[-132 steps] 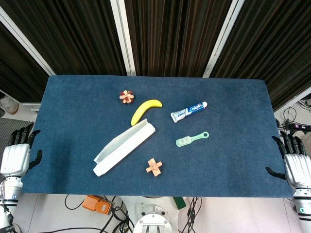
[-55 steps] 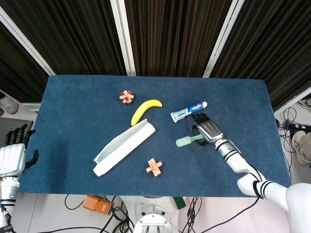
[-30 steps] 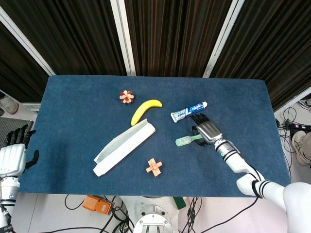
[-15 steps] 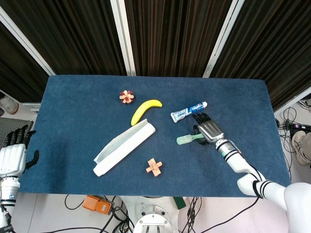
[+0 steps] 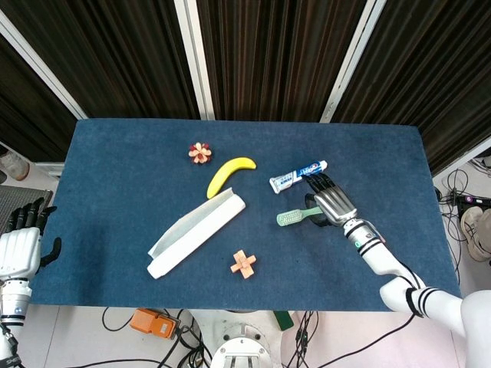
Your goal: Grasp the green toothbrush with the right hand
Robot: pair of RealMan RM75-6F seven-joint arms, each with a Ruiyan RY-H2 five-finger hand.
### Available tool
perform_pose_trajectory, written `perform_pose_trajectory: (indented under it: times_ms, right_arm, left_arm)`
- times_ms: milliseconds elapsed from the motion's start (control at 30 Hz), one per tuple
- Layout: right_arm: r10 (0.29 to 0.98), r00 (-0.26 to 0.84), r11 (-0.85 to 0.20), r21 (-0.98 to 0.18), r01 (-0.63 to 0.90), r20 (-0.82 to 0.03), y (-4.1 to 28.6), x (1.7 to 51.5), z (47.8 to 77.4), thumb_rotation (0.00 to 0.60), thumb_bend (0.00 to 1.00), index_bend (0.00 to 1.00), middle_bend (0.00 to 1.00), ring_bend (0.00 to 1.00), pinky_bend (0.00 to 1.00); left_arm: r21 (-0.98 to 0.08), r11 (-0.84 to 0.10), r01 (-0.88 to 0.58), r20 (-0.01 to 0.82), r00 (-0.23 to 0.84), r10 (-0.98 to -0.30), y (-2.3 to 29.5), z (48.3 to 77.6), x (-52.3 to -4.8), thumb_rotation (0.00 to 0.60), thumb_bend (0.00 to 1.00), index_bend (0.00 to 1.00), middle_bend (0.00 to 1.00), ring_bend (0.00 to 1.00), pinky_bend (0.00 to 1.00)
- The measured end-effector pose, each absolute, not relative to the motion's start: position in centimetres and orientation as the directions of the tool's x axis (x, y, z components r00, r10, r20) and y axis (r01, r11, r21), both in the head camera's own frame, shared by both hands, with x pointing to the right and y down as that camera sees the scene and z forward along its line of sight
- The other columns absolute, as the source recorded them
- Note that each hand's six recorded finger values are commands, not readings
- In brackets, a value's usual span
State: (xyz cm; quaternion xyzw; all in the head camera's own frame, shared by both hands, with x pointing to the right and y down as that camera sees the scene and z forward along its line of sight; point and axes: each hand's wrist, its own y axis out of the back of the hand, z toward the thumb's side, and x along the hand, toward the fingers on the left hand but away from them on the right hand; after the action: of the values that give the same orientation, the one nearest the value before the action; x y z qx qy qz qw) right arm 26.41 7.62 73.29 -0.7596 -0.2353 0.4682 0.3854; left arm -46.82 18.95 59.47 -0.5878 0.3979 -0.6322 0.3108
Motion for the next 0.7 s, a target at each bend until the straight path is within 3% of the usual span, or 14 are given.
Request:
perform_pose_trajectory:
  times_ms: [300,700]
  right_arm:
    - [0.764,0.499,-0.516,-0.852,0.089,-0.410,5.4,24.2,69.4,0.600,0.65,0.73,0.08,0.07,0.07]
    - [0.837,0.512,-0.360,-0.898,0.253,-0.191,-0.3,20.4,61.9,0.600,0.65,0.73,0.08,0.08,0.08]
  left_arm:
    - [-0.869,-0.489,-0.072,0.495,-0.116,-0.861,19.1,59.4,-46.8,0.600,0.41,0.17,0.02,0.00,0.05]
    - [-0.868,-0.492,-0.071,0.497,-0.114,-0.860,19.3,59.5,-46.6,0.600,0.41,0.17,0.02,0.00,0.05]
